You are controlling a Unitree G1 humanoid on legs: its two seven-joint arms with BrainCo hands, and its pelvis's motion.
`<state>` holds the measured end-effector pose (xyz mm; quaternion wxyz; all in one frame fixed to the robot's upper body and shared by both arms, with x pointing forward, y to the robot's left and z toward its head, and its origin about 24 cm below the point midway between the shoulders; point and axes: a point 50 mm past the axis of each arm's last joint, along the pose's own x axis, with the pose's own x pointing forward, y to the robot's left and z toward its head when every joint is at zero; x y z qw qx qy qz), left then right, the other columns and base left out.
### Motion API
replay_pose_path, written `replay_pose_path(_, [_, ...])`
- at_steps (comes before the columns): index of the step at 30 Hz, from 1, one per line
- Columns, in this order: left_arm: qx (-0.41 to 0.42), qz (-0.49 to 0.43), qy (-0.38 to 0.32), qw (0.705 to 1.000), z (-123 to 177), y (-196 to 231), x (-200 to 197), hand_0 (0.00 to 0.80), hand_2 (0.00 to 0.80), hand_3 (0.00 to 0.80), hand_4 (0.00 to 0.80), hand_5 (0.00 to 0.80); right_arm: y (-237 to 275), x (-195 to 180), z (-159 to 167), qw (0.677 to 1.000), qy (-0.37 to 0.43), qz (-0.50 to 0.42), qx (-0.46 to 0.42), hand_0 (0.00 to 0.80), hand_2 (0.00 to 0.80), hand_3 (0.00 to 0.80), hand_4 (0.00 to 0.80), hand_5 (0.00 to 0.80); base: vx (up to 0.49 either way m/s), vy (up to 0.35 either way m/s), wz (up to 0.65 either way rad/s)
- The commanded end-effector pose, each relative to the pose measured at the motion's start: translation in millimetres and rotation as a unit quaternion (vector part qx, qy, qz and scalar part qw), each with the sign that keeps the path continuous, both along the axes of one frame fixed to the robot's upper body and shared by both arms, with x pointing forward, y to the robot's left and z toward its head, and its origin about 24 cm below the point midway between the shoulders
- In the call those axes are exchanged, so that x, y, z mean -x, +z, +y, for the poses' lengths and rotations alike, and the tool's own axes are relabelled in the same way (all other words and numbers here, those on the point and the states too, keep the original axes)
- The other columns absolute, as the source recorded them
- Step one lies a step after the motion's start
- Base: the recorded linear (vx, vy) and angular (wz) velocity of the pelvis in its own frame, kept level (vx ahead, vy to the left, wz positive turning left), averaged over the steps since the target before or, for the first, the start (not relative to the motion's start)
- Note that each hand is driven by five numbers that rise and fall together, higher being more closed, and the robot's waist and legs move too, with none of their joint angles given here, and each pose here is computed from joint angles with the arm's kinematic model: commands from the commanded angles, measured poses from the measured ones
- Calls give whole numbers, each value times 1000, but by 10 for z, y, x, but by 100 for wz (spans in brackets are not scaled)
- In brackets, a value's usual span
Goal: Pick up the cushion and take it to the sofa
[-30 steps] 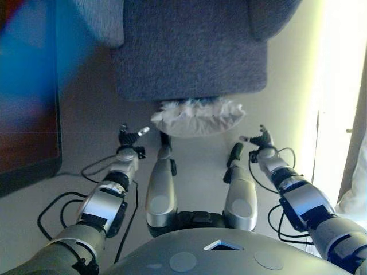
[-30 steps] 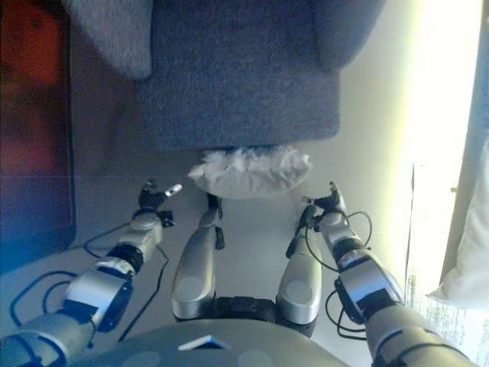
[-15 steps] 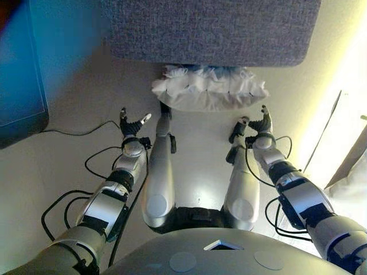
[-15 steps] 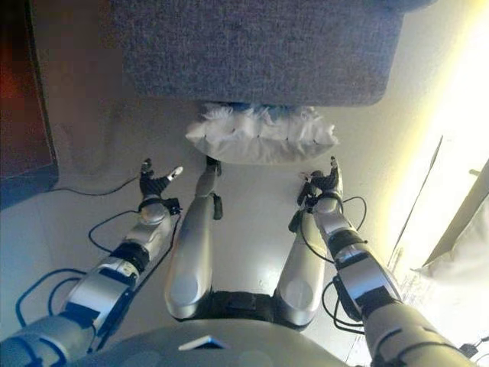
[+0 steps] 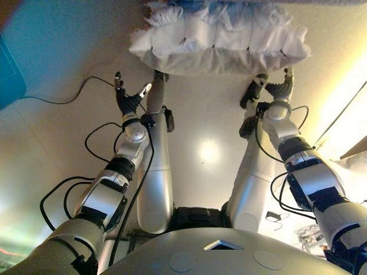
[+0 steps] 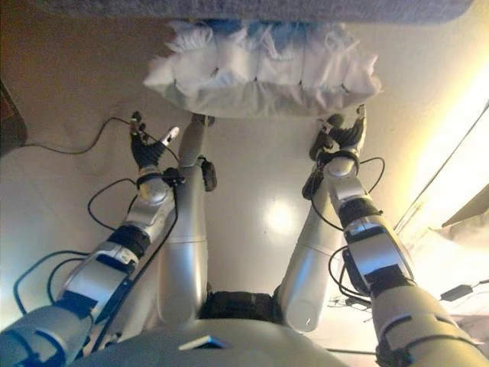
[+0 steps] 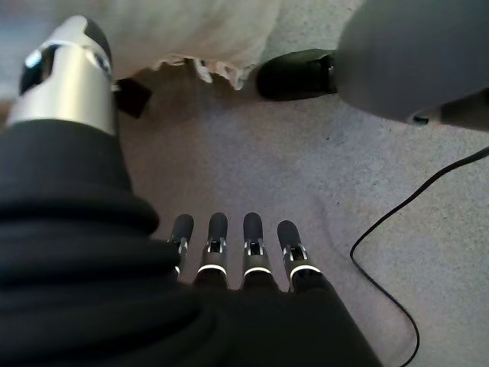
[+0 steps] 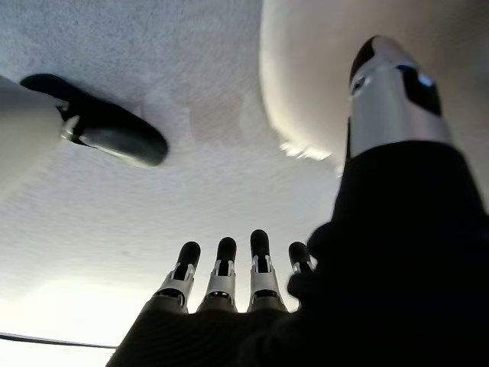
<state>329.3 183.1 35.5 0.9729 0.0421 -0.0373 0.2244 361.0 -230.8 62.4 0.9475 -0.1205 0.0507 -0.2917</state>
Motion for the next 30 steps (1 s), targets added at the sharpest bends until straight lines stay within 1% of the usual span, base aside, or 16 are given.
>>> replay_pose_path(1, [25,-48,14,998,-19,88,20,0,0,0,0,0,-2,165,-246,998,-50,-48,-9,0,0,0,0,0,-24,85,-15])
replay_pose_path(4, [26,-71,22,997,13,191,35,0,0,0,0,0,-40,322,-283,997,-41,-67,-13,0,0,0,0,0,8,13,-20])
replay_pose_path(7, [21,-104,20,994,48,288,64,0,0,0,0,0,9,399,-284,996,-34,-86,-20,0,0,0,0,0,13,-18,-25])
replay_pose_path(12, [21,-145,16,989,22,469,23,0,0,0,0,0,339,363,-182,982,-1,-188,-7,0,0,0,0,0,10,-14,-23])
replay_pose_path(16, [23,-185,-8,982,14,710,-78,0,0,0,0,0,761,255,-61,962,59,-264,29,0,0,0,0,0,11,-34,-9])
replay_pose_path(20, [31,-214,-41,975,-8,942,-162,0,0,0,0,0,1091,199,85,940,125,-305,87,0,0,0,0,0,9,-20,-2])
replay_pose_path(26, [54,-226,-82,969,-8,1209,-298,0,0,0,0,0,1445,123,366,901,240,-328,155,0,0,0,0,0,11,-26,1])
replay_pose_path(30, [62,-232,-111,965,-82,1355,-359,0,0,0,0,0,1601,50,562,878,325,-311,161,0,0,0,0,0,11,-28,1])
